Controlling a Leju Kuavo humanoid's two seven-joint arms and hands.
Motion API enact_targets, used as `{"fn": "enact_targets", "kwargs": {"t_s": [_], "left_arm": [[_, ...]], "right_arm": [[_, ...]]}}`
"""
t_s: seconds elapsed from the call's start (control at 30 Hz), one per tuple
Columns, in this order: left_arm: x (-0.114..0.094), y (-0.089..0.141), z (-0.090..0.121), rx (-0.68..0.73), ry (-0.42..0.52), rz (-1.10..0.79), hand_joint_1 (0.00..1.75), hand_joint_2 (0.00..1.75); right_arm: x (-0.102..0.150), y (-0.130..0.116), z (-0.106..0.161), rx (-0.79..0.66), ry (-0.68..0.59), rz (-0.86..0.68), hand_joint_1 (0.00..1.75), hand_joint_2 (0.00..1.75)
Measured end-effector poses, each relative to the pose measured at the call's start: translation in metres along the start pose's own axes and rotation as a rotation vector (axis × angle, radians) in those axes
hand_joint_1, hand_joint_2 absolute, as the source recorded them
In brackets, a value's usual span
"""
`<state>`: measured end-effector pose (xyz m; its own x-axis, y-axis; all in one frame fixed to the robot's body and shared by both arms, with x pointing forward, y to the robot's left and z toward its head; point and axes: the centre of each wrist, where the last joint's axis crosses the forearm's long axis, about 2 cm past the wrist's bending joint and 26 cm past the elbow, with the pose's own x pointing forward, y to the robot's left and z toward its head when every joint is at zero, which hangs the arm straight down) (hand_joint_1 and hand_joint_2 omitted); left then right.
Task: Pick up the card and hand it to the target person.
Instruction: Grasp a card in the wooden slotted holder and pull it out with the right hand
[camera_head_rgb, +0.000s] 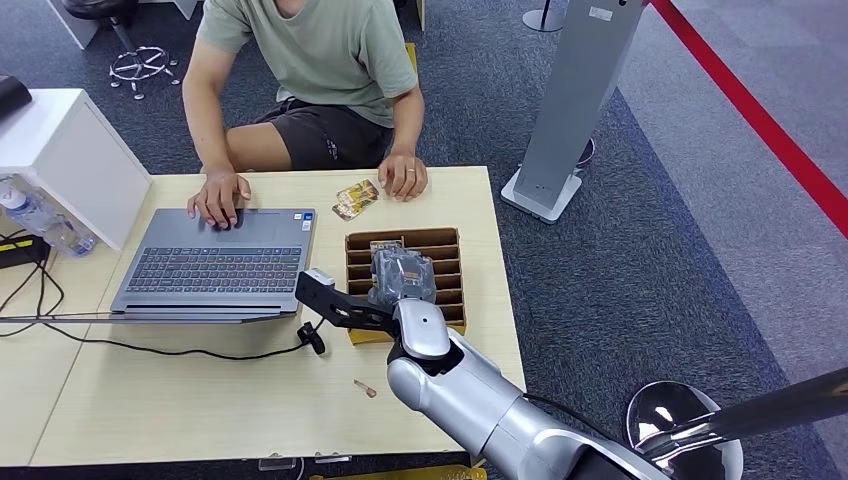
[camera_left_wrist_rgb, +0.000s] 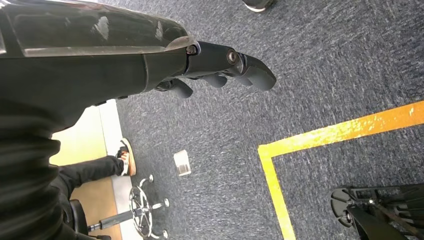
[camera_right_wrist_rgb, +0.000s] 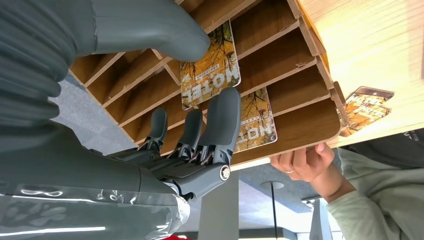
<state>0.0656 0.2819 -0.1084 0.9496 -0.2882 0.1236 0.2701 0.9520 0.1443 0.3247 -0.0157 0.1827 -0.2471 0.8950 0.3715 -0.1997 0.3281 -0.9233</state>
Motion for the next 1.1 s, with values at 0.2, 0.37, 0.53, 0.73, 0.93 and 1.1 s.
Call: {"fn": "enact_targets", "kwargs": {"t_s": [0.2,0.37,0.53,0.73,0.93,1.1], "left_arm": [[0.0000,0.0000,0.0000,0.000,0.000,0.000,0.00,1.75],[0.0000,0.0000,0.0000,0.000,0.000,0.000,0.00,1.75],[-0.0001,-0.0001,0.0000,-0.002,0.000,-0.001,0.00,1.75],[-0.0001,-0.0003,0.0000,-0.003,0.000,-0.001,0.00,1.75],[-0.0001,-0.0003,0.0000,-0.004,0.003,-0.002,0.00,1.75],[-0.0001,-0.0004,0.0000,-0.005,0.003,-0.002,0.00,1.75]], "right_arm": [[-0.0002,0.0003,0.0000,0.002,0.005,0.001,0.78,1.75],[-0.0007,0.0004,0.0000,0.003,0.012,0.002,0.76,1.75],[-0.0024,0.0007,-0.0002,0.004,0.018,0.005,0.77,1.75],[-0.0039,0.0013,-0.0001,0.006,0.025,0.006,0.75,1.75],[-0.0060,0.0021,-0.0002,0.010,0.033,0.005,0.80,1.75],[-0.0086,0.0037,-0.0003,0.016,0.040,0.005,0.78,1.75]]}}
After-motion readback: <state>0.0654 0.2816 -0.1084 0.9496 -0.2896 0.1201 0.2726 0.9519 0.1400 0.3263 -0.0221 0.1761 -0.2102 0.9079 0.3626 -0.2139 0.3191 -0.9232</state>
